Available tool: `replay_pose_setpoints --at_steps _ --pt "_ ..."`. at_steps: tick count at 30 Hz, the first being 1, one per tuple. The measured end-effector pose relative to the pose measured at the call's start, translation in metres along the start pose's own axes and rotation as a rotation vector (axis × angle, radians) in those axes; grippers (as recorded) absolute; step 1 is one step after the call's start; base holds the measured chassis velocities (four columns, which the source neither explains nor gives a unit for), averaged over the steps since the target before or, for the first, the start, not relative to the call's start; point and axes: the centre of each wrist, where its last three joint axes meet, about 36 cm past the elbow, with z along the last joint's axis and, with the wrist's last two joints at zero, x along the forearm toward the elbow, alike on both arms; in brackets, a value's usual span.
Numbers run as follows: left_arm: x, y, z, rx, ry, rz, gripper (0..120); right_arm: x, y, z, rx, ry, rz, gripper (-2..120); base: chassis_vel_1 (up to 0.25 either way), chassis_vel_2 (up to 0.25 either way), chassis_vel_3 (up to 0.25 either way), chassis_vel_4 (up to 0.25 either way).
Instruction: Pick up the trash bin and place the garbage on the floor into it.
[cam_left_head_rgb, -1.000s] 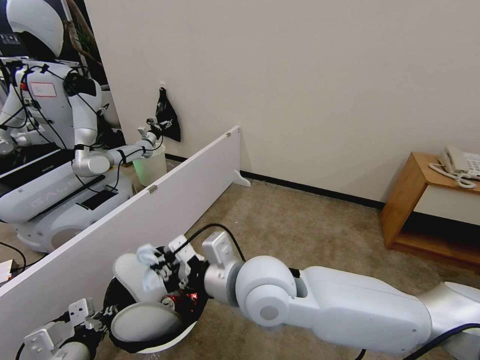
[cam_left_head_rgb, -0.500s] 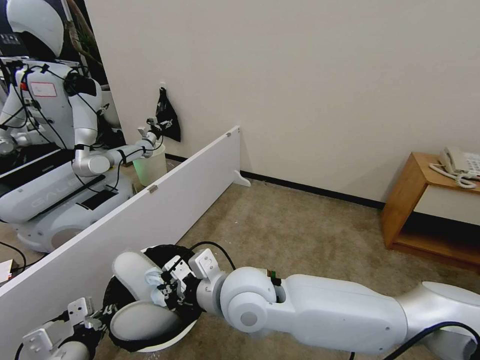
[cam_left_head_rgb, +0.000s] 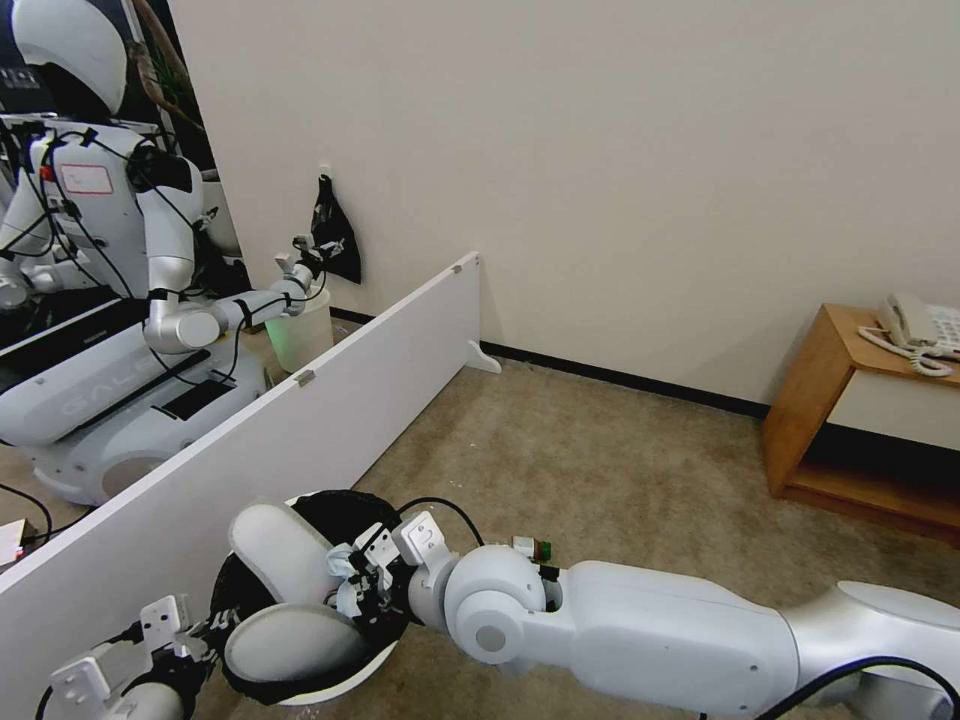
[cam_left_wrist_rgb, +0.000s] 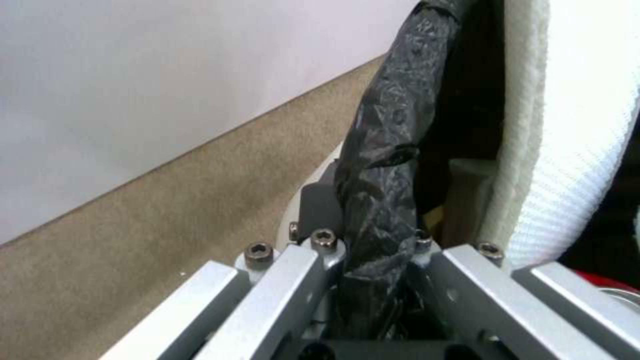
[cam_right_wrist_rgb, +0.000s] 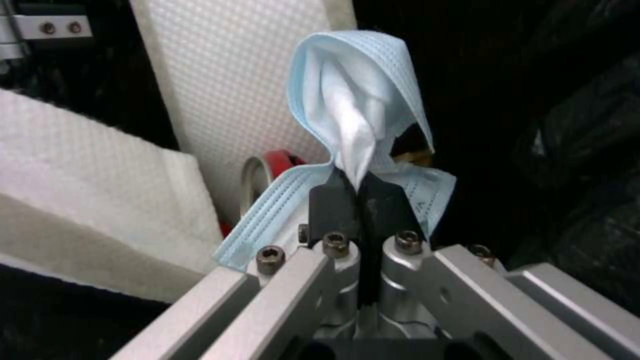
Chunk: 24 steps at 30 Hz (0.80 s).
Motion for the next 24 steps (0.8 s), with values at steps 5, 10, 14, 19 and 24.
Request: replay_pose_setpoints --at_steps 5,10,14,19,24 --pt "-0.0035 0.0003 0.0024 0.005 0.007 0.001 2 -0.0064 0.0009 0.0011 0.002 -0.001 0.017 12 0.0 0.0 0.0 0.0" --pt "-0.005 0.0013 0.0038 0.006 0.012 -0.002 2 -0.0076 -0.0006 0.0003 0.001 -0.009 0.025 28 0.0 0.0 0.0 0.0" --pt "-0.0066 0.0014 0.004 0.007 0.012 -0.002 2 -0.006 -0.0005 -0.0016 0.0 -0.016 0.023 44 0.0 0.0 0.0 0.0" --pt "-0.008 0.0009 0.0041 0.009 0.012 -0.001 2 -0.0045 0.0001 -0.0042 0.0 -0.024 0.019 59 0.0 0.0 0.0 0.0" --pt "-0.009 0.0013 0.0047 0.01 0.014 -0.001 2 -0.0021 0.001 -0.0068 0.0 -0.032 0.012 77 0.0 0.0 0.0 0.0"
